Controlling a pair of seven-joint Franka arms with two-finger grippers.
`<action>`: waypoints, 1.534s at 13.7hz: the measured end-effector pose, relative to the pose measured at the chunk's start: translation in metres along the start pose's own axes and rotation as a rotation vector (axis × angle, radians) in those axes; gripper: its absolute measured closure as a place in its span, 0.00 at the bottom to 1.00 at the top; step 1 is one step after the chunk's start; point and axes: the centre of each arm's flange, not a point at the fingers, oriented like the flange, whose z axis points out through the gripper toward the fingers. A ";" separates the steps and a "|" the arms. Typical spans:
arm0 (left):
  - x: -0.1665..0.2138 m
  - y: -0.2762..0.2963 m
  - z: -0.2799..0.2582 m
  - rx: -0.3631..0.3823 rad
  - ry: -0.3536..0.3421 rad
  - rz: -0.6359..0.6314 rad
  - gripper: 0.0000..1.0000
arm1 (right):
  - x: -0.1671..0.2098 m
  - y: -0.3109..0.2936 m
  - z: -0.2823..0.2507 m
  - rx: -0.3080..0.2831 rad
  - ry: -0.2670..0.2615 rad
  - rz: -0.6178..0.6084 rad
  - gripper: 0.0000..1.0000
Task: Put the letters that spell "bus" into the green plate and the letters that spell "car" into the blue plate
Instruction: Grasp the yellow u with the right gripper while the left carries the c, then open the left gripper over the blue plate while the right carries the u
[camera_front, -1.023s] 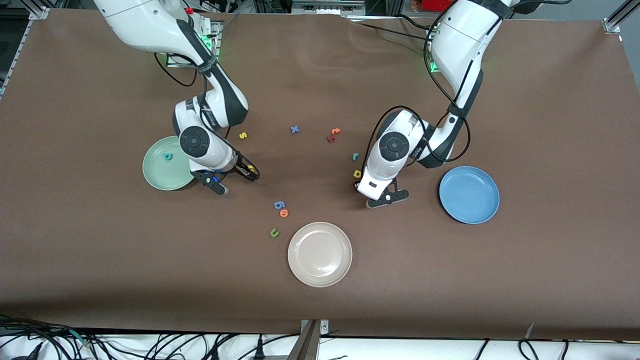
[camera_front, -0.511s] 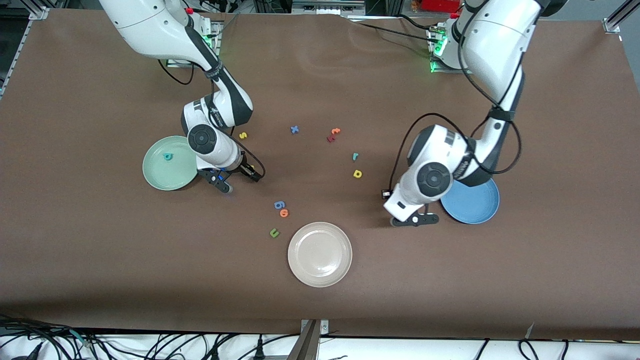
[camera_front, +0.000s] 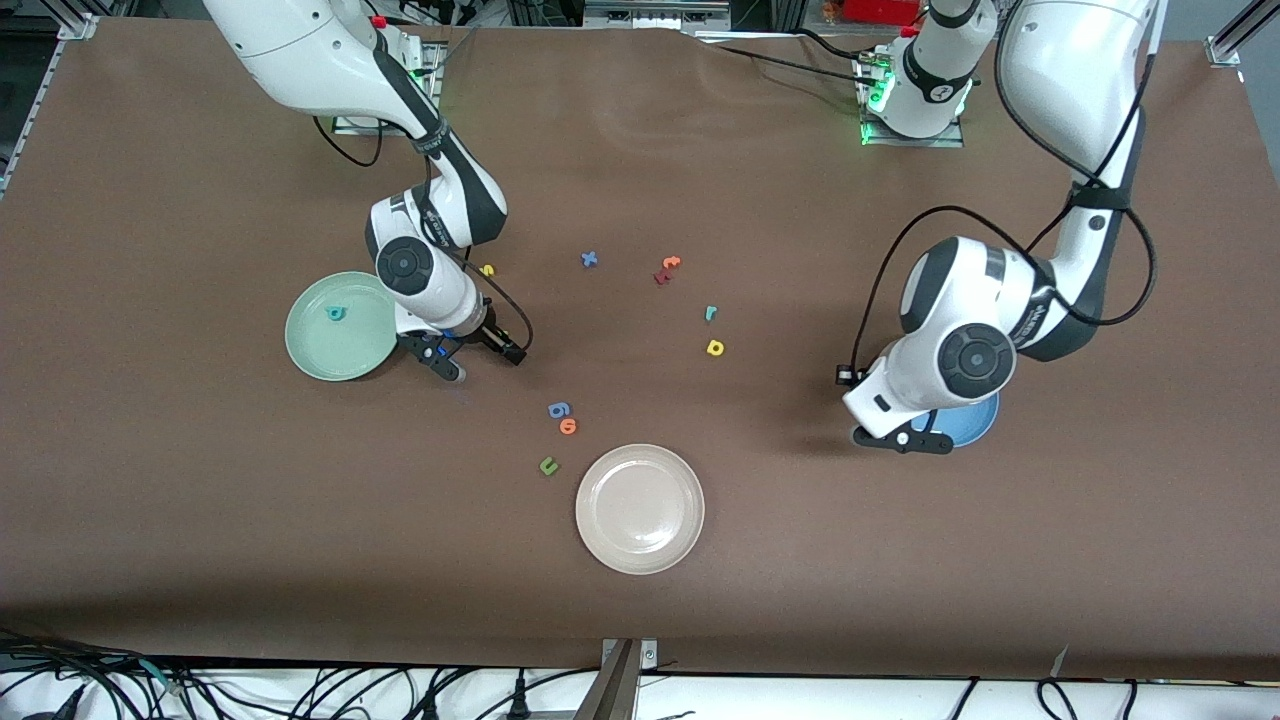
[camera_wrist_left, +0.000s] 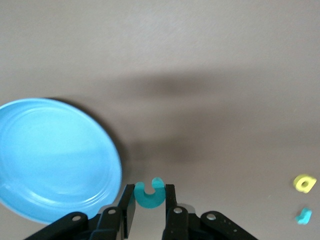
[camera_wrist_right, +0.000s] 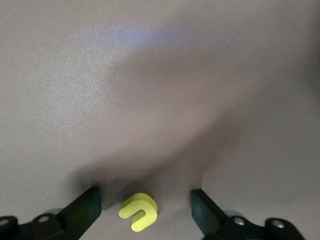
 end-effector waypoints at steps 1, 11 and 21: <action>-0.008 -0.008 -0.001 0.002 -0.007 0.004 0.72 | -0.002 0.001 0.001 0.009 0.005 0.000 0.19; -0.064 -0.090 0.064 -0.016 0.131 0.106 0.72 | -0.004 -0.002 -0.003 0.021 0.010 -0.004 0.62; -0.060 -0.143 0.086 -0.039 0.144 0.114 0.57 | -0.004 -0.003 -0.005 -0.001 -0.003 -0.005 0.62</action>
